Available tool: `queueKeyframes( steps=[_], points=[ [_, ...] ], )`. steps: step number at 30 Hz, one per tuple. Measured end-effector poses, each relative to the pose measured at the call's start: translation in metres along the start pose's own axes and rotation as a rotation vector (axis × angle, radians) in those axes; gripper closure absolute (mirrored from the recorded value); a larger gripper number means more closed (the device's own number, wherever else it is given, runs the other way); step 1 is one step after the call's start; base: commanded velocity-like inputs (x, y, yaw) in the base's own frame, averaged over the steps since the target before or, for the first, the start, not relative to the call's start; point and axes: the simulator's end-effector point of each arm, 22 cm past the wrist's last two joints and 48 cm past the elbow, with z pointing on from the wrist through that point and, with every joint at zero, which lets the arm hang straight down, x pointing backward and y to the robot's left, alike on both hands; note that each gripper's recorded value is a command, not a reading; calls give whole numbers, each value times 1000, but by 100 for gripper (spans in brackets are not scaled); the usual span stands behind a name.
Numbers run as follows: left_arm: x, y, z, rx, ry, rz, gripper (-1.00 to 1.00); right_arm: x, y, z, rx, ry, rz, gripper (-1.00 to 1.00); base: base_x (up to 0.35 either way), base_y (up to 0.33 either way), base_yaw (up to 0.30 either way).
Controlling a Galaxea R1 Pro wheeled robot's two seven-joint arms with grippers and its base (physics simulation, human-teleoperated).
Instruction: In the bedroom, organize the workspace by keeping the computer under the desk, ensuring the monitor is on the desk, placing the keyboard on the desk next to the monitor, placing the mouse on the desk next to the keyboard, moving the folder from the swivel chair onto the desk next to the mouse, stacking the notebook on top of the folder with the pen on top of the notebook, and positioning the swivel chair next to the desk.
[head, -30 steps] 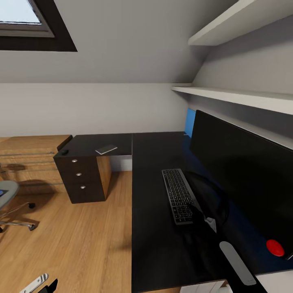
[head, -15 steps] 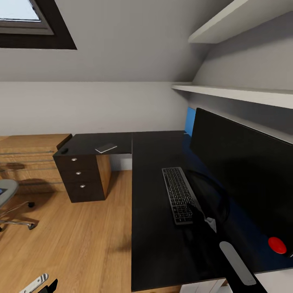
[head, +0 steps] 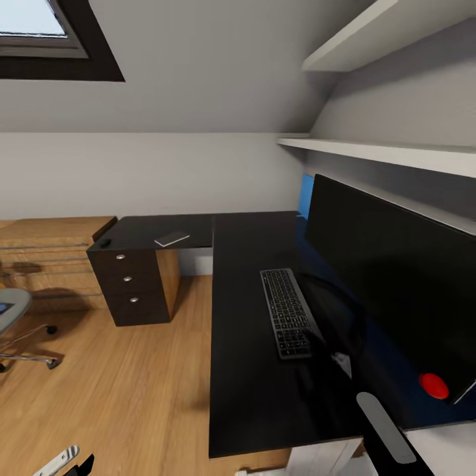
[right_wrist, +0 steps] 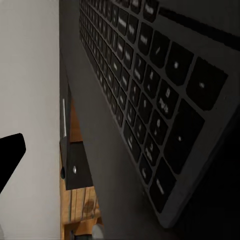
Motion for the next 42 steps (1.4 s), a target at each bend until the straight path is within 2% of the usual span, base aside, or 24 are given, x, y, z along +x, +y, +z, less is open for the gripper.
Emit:
queueKeyframes(
  steps=[34, 38, 42],
  points=[
    [0, 1, 0, -1, 0, -1, -100, 8, -2, 1, 5, 13, 0, -100, -303, -127, 0],
    [0, 0, 0, -1, 3, 0, -100, 17, -9, 3, 22, 27, 2, -100, -325, -81, 0],
    [1, 0, 0, -1, 5, 0, -100, 40, -17, 5, 41, 69, -12, -100, -319, -108, 0]
  ],
)
